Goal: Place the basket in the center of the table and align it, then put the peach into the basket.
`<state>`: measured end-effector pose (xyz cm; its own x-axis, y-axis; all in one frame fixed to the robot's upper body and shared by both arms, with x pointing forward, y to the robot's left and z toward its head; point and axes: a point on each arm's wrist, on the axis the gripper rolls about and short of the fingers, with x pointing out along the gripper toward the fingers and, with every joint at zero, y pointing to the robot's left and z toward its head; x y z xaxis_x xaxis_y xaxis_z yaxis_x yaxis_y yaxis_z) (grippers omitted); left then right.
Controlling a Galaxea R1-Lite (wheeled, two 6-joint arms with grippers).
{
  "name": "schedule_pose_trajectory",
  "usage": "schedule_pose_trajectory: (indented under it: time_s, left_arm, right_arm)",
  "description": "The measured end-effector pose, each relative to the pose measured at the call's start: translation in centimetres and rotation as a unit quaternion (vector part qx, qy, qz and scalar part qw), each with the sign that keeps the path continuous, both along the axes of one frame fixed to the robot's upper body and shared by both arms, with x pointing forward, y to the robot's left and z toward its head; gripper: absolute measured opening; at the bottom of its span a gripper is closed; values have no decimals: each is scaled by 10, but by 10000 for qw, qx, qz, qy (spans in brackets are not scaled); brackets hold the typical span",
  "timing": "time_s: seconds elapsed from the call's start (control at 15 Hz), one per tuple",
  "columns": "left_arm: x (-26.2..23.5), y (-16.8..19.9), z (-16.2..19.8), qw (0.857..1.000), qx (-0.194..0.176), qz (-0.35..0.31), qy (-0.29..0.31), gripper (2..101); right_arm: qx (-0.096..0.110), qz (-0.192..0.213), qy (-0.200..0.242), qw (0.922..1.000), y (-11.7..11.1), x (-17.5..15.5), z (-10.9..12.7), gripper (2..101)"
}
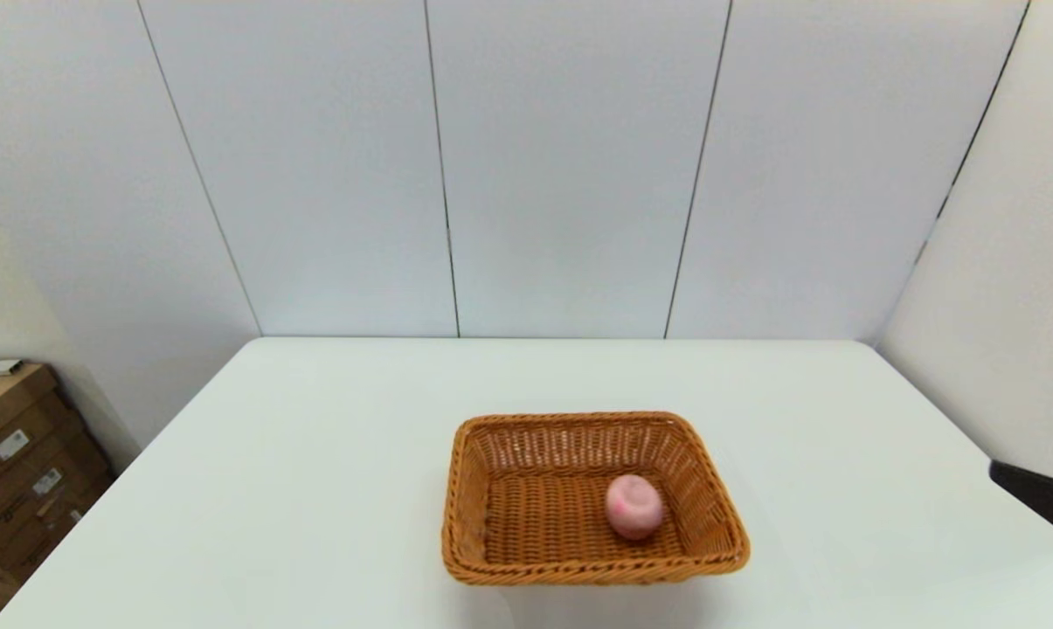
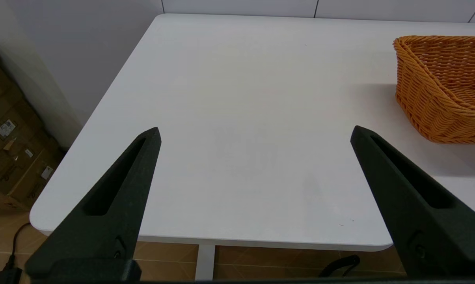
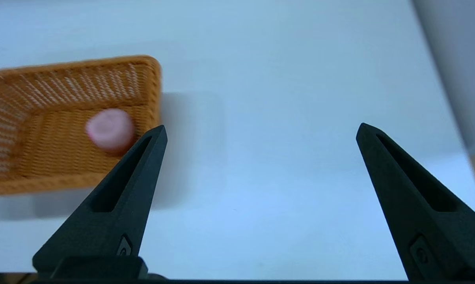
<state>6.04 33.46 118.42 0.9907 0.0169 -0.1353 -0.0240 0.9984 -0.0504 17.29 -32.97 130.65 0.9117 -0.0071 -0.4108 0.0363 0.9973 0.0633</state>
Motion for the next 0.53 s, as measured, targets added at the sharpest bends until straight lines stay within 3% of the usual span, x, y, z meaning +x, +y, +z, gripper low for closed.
schedule_pose_trajectory:
  time_s: [0.27,0.53]
  left_arm:
    - [0,0,0,10000,2,-2,-2,978]
    - [0,0,0,10000,0,-2,-2,978]
  right_arm:
    - [-466,-171,-933,9944,-8,-51,-46,965]
    - [-545,-181,-1144,9918,-9,-88,-84,971]
